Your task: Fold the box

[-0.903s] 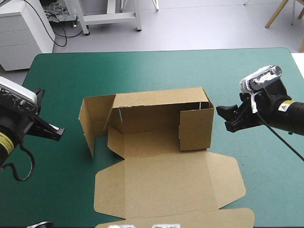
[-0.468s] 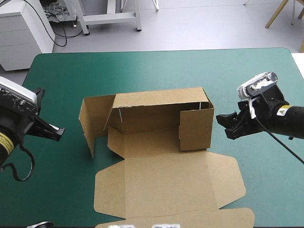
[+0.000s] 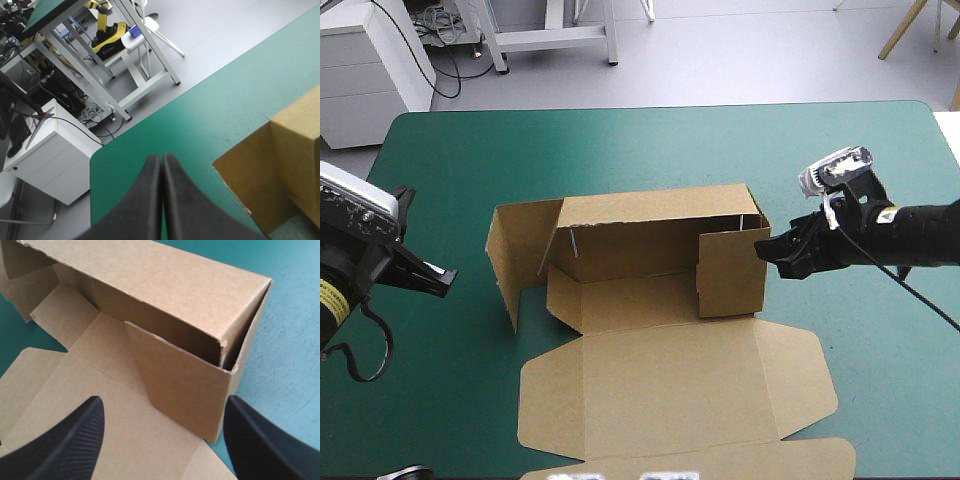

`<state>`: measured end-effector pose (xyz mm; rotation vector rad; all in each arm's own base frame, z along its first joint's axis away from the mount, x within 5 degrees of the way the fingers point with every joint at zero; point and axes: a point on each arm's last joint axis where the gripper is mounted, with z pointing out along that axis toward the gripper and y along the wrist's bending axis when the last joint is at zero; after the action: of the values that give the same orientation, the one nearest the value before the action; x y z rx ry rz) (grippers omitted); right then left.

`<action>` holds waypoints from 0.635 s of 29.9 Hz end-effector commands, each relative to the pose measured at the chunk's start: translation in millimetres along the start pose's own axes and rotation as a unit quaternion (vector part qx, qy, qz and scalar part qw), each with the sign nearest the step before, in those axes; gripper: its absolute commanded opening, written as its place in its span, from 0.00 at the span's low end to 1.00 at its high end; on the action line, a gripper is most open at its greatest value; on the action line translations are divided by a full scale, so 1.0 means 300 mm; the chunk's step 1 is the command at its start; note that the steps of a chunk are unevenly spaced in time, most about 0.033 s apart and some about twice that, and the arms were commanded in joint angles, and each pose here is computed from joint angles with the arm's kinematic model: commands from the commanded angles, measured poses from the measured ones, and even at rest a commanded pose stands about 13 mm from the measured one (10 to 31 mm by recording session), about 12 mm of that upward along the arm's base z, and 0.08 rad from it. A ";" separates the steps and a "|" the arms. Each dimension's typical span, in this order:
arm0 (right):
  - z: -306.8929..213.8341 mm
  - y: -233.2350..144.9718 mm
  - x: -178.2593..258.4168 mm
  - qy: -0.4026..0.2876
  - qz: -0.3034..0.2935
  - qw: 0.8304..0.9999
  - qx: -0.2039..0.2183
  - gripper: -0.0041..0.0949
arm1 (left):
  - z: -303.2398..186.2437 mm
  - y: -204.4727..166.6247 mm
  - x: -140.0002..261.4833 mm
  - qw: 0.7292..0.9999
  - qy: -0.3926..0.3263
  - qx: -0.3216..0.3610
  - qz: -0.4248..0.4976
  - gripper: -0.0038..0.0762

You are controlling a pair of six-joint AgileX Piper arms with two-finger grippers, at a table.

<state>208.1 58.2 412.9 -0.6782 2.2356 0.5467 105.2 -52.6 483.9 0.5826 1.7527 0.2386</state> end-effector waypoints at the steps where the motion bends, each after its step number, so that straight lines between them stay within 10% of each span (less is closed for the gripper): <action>1: 0.025 -0.017 -0.035 -0.020 0.005 1.000 -0.012 0.66 | -0.011 0.026 -0.006 1.000 0.005 -0.019 -0.009 0.04; 19: 0.202 -0.109 0.075 0.008 0.003 1.000 -0.003 0.66 | -0.011 0.024 -0.004 1.000 0.009 -0.015 -0.010 0.04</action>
<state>245.4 56.6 346.5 -0.6940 2.3705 0.5352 104.5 -54.1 482.2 0.5921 1.7686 0.2146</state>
